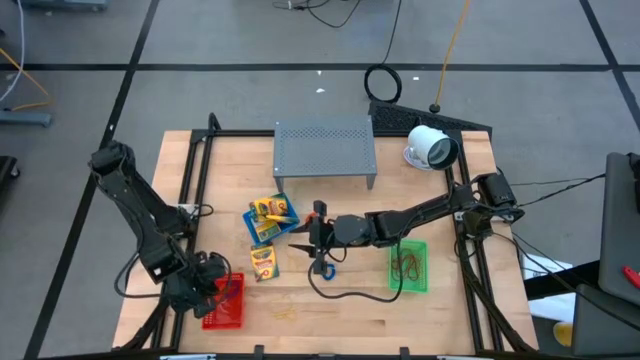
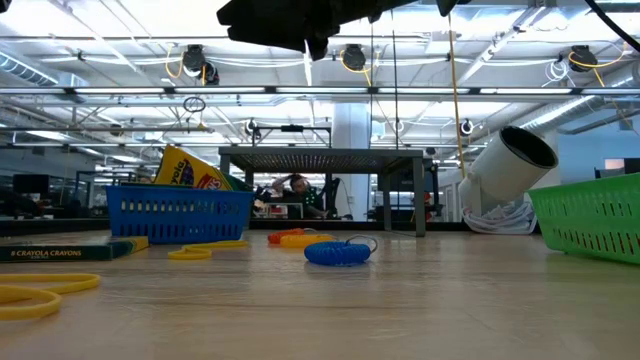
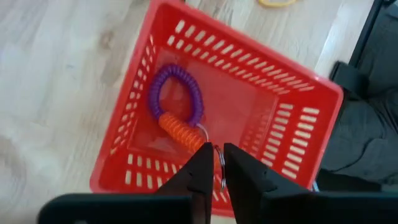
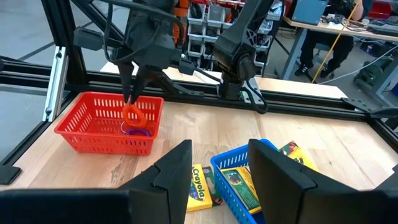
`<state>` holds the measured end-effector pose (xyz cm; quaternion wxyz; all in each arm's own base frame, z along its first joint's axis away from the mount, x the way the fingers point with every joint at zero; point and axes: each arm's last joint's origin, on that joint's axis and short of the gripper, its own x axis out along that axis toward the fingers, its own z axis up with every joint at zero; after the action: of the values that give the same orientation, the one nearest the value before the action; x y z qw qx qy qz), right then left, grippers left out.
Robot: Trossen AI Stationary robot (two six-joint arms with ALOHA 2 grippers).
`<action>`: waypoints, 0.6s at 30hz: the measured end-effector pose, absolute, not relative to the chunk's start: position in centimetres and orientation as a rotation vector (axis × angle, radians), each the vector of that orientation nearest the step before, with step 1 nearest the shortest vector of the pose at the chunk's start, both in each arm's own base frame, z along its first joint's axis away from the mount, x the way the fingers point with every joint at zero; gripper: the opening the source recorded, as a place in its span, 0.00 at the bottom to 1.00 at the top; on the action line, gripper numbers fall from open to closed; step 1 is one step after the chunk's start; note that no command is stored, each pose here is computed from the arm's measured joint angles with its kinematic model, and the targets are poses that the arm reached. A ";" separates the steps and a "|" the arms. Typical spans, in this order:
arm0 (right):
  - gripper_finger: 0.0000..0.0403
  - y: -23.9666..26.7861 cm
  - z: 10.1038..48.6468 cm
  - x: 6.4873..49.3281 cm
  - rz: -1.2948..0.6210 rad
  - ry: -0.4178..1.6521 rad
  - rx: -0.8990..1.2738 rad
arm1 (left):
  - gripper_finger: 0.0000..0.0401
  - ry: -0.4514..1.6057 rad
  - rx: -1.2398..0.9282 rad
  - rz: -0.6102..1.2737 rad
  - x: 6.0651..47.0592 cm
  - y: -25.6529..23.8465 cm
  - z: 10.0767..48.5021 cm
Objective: Pick & Place Office Desk Supplies
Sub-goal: Put the orange spiral keychain into the red bin
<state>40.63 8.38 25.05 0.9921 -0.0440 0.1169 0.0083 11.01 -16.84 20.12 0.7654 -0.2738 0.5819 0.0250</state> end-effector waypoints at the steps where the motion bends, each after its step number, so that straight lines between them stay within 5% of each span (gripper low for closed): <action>1: 0.36 8.4 25.1 40.6 0.017 0.234 -0.088 | 0.13 1.254 -0.593 0.057 11.0 -16.8 20.1; 18: 0.37 8.4 25.1 40.6 0.016 0.234 -0.088 | 0.31 1.215 -0.639 0.005 11.2 -17.0 21.0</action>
<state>40.63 8.38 25.05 0.9921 -0.0441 0.1169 0.0081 11.18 -16.98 21.04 0.7735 -0.2950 0.5610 0.0023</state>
